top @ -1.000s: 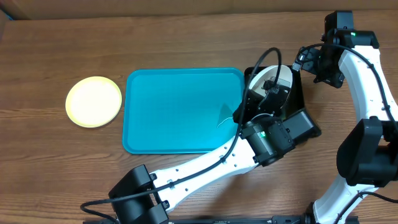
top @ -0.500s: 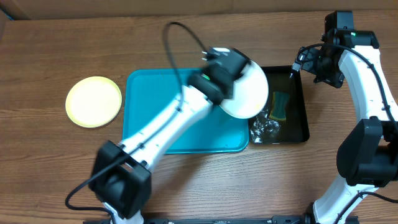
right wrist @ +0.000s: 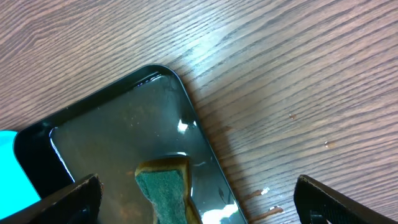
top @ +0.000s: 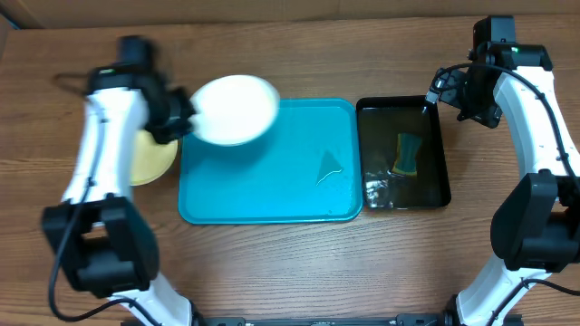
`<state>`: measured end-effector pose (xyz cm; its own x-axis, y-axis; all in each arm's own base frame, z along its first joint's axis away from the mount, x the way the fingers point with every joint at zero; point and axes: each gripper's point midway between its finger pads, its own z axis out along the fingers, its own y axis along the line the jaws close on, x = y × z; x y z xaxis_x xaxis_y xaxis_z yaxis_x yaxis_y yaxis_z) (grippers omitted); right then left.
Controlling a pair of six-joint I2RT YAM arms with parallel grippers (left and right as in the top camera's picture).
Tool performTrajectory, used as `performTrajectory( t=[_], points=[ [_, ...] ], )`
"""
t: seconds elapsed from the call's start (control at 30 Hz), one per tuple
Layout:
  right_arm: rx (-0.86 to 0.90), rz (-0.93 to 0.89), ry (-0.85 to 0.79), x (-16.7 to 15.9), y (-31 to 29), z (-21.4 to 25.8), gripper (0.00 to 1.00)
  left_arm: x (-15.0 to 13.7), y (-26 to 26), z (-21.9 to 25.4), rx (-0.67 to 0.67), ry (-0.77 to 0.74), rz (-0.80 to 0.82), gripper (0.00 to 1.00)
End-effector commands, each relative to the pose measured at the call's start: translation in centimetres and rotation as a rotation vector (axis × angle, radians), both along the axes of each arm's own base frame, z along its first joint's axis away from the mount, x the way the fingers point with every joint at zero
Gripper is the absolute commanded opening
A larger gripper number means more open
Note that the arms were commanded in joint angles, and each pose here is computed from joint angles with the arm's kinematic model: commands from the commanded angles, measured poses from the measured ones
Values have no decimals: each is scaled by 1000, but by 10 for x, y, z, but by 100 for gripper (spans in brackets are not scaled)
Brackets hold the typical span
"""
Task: Clean dirty plates on tray and stack at the side
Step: 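Carry the white plate leftward to the plate stack with left gripper, then lower the white plate onto the yellow plate and release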
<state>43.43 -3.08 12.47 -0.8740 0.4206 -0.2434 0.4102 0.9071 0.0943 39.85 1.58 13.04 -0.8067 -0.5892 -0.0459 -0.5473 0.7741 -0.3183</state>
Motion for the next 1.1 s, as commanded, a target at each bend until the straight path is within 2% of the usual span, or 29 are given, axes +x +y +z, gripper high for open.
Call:
performTrajectory(
  t=[0.0, 0.13, 0.23, 0.3, 0.53, 0.9, 0.93, 1.0, 1.07],
  points=[
    [-14, -9, -45, 5, -1, 15, 100, -8, 48, 3, -20, 5, 71, 5],
    [-14, -9, -45, 5, -1, 15, 100, -41, 128, -4, 92, 81, 258, 4],
    [-14, -9, -45, 5, -1, 15, 100, -59, 161, -7, 115, 108, 345, 4],
    [-14, -9, -45, 5, -1, 15, 100, -64, 170, -9, 120, 110, 370, 4],
    [-14, -9, -45, 5, -1, 15, 100, -72, 195, -21, 268, 142, 393, 4],
    [-14, -9, -45, 5, -1, 15, 100, -65, 201, -53, 293, 98, 401, 5],
    [-14, -9, -45, 5, -1, 15, 100, -64, 201, -55, 295, 94, 401, 6],
    [-14, -9, -45, 5, -1, 15, 100, -62, 202, -57, 303, 82, 391, 17],
    [-14, -9, -45, 5, -1, 15, 100, -62, 203, -57, 305, 81, 385, 36]
  ],
)
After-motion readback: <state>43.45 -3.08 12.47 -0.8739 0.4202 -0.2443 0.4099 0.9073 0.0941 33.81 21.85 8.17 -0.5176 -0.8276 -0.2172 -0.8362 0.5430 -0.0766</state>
